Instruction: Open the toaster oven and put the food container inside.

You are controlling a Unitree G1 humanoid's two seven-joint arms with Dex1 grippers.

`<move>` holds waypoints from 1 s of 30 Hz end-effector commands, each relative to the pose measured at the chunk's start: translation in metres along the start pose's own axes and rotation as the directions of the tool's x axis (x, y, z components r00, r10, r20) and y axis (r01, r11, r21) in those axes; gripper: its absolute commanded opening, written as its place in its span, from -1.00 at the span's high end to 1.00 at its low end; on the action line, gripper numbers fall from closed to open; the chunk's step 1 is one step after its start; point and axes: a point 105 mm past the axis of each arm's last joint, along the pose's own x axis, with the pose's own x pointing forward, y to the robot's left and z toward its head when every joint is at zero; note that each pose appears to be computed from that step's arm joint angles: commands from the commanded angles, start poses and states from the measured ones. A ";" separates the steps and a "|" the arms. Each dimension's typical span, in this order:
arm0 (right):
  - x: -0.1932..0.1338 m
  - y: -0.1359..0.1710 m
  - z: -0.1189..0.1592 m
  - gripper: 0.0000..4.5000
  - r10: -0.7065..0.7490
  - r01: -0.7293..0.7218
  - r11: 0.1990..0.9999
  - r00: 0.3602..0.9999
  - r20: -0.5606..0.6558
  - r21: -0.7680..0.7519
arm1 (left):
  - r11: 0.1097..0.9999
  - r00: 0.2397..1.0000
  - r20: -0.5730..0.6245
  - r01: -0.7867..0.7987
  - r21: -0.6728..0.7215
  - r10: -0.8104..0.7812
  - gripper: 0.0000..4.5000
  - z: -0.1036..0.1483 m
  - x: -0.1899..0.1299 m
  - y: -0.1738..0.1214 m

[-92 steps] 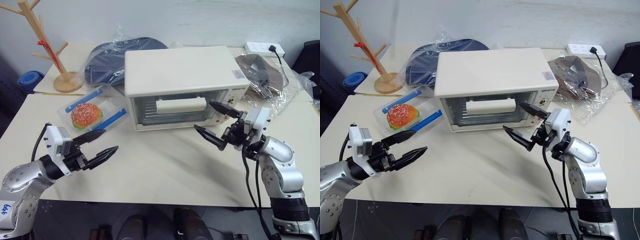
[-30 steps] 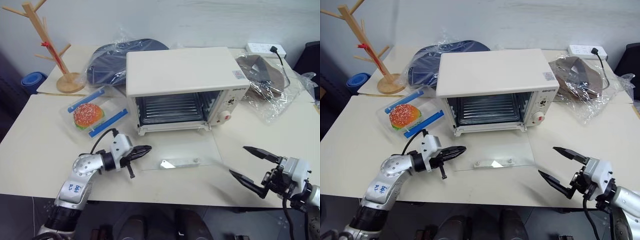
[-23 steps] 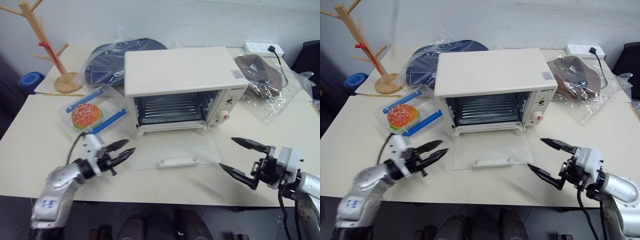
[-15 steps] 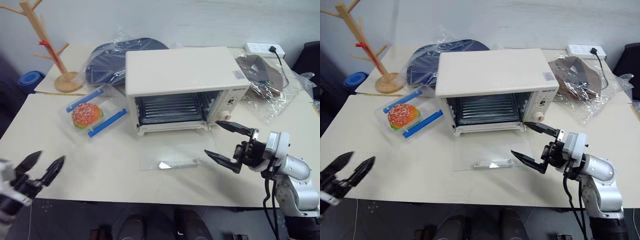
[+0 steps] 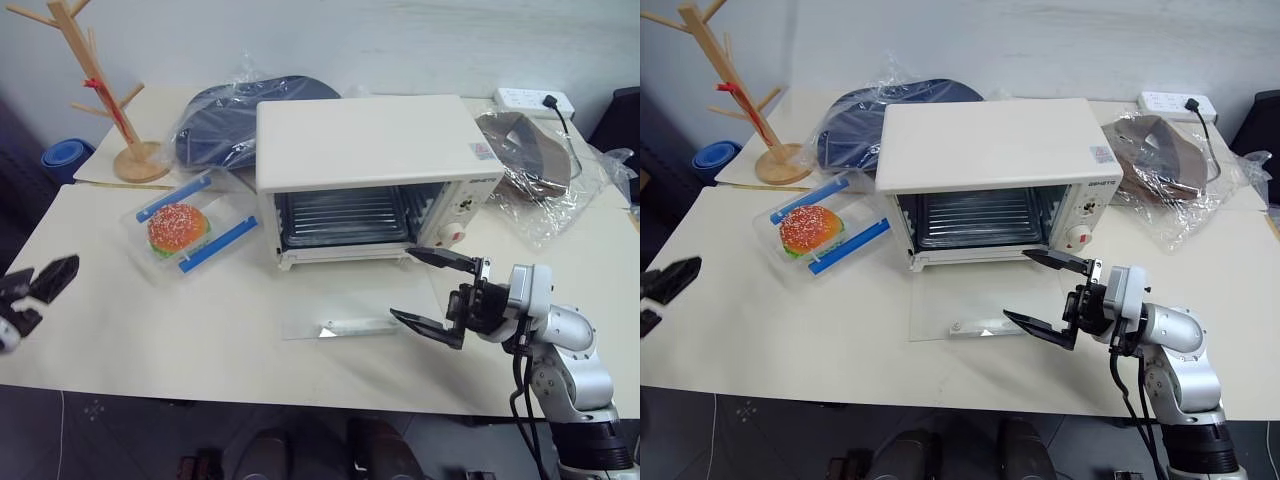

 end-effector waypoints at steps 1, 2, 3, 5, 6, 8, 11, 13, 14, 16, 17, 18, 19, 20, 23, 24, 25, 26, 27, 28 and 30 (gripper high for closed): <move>-0.003 0.003 0.003 -1.00 -0.007 0.008 0.999 1.000 0.014 -0.032 | 0.999 0.993 -0.115 -0.007 -0.046 0.002 -0.98 -0.002 0.022 -0.005; -0.004 0.004 0.002 -1.00 -0.009 0.009 0.999 1.000 0.012 -0.034 | 0.998 0.991 -0.133 0.003 -0.056 -0.011 -0.98 0.000 0.029 -0.008; -0.005 0.006 0.001 -1.00 -0.013 0.014 0.999 1.000 0.010 -0.033 | 0.999 0.986 -0.166 0.004 -0.052 -0.012 -0.98 -0.001 0.035 -0.010; -0.007 0.007 0.000 -1.00 -0.021 0.022 0.999 1.000 0.004 -0.038 | 1.000 0.976 -0.217 -0.013 -0.028 0.007 -0.98 -0.003 0.044 -0.008; -0.007 0.007 -0.001 -1.00 -0.030 0.030 0.999 1.000 0.002 -0.040 | 0.999 0.970 -0.242 -0.022 -0.028 0.015 -0.98 -0.005 0.047 -0.007; -0.008 0.008 -0.001 -1.00 -0.040 0.040 0.998 0.999 -0.001 -0.045 | 0.999 0.959 -0.280 -0.042 -0.018 0.035 -0.98 -0.008 0.052 -0.003; -0.009 0.009 -0.002 -1.00 -0.051 0.051 0.997 0.999 -0.004 -0.050 | 0.996 0.949 -0.304 -0.084 -0.002 0.079 -0.98 -0.011 0.057 0.005; -0.010 0.009 -0.002 -1.00 -0.060 0.060 0.997 0.998 -0.006 -0.053 | 0.996 0.948 -0.307 -0.094 -0.003 0.089 -0.90 -0.011 0.058 0.007; -0.011 0.009 -0.003 -1.00 -0.067 0.066 0.996 0.998 -0.010 -0.055 | 0.996 0.946 -0.314 -0.090 -0.014 0.081 -0.81 -0.011 0.059 0.006; -0.011 0.010 -0.005 -1.00 -0.078 0.077 0.995 0.997 -0.015 -0.056 | 0.997 0.938 -0.342 -0.070 -0.039 0.053 -0.60 -0.016 0.063 0.001; -0.011 0.011 -0.005 -1.00 -0.083 0.082 0.995 0.996 -0.016 -0.056 | 0.997 0.934 -0.357 -0.058 -0.060 0.032 -0.44 -0.020 0.065 -0.003; -0.011 0.011 -0.006 -1.00 -0.085 0.084 0.995 0.996 -0.016 -0.056 | 0.996 0.930 -0.366 -0.050 -0.075 0.019 -0.31 -0.022 0.067 -0.005; -0.011 0.011 -0.006 -1.00 -0.090 0.089 0.994 0.996 -0.016 -0.056 | 0.995 0.928 -0.373 -0.054 -0.080 0.021 -0.16 -0.024 0.069 -0.005; -0.011 0.011 -0.006 -1.00 -0.093 0.092 0.994 0.996 -0.017 -0.057 | 0.994 0.927 -0.375 -0.066 -0.084 0.030 -0.02 -0.024 0.070 -0.003; -0.011 0.010 -0.007 -1.00 -0.101 0.100 0.993 0.995 -0.020 -0.063 | 0.991 0.926 -0.375 -0.086 -0.103 0.042 0.39 -0.024 0.074 0.001; -0.011 0.009 -0.008 -1.00 -0.103 0.101 0.993 0.994 -0.022 -0.063 | 0.990 0.927 -0.373 -0.089 -0.108 0.042 0.53 -0.023 0.075 0.002; -0.011 0.009 -0.009 -1.00 -0.104 0.103 0.993 0.994 -0.024 -0.064 | 0.989 0.929 -0.369 -0.090 -0.116 0.041 0.66 -0.022 0.076 0.002; -0.011 0.009 -0.009 -1.00 -0.104 0.103 0.993 0.994 -0.025 -0.064 | 0.989 0.931 -0.363 -0.090 -0.120 0.040 0.77 -0.019 0.077 0.002; -0.011 0.009 -0.010 -1.00 -0.104 0.102 0.993 0.994 -0.027 -0.063 | 0.989 0.935 -0.353 -0.088 -0.122 0.040 0.91 -0.016 0.077 0.002; -0.011 0.009 -0.010 -1.00 -0.104 0.102 0.993 0.994 -0.028 -0.063 | 0.989 0.937 -0.346 -0.086 -0.118 0.040 1.00 -0.012 0.076 0.002; -0.011 0.009 -0.010 -1.00 -0.104 0.102 0.993 0.994 -0.031 -0.064 | 0.993 0.940 -0.337 -0.080 -0.082 0.048 1.00 -0.004 0.070 0.004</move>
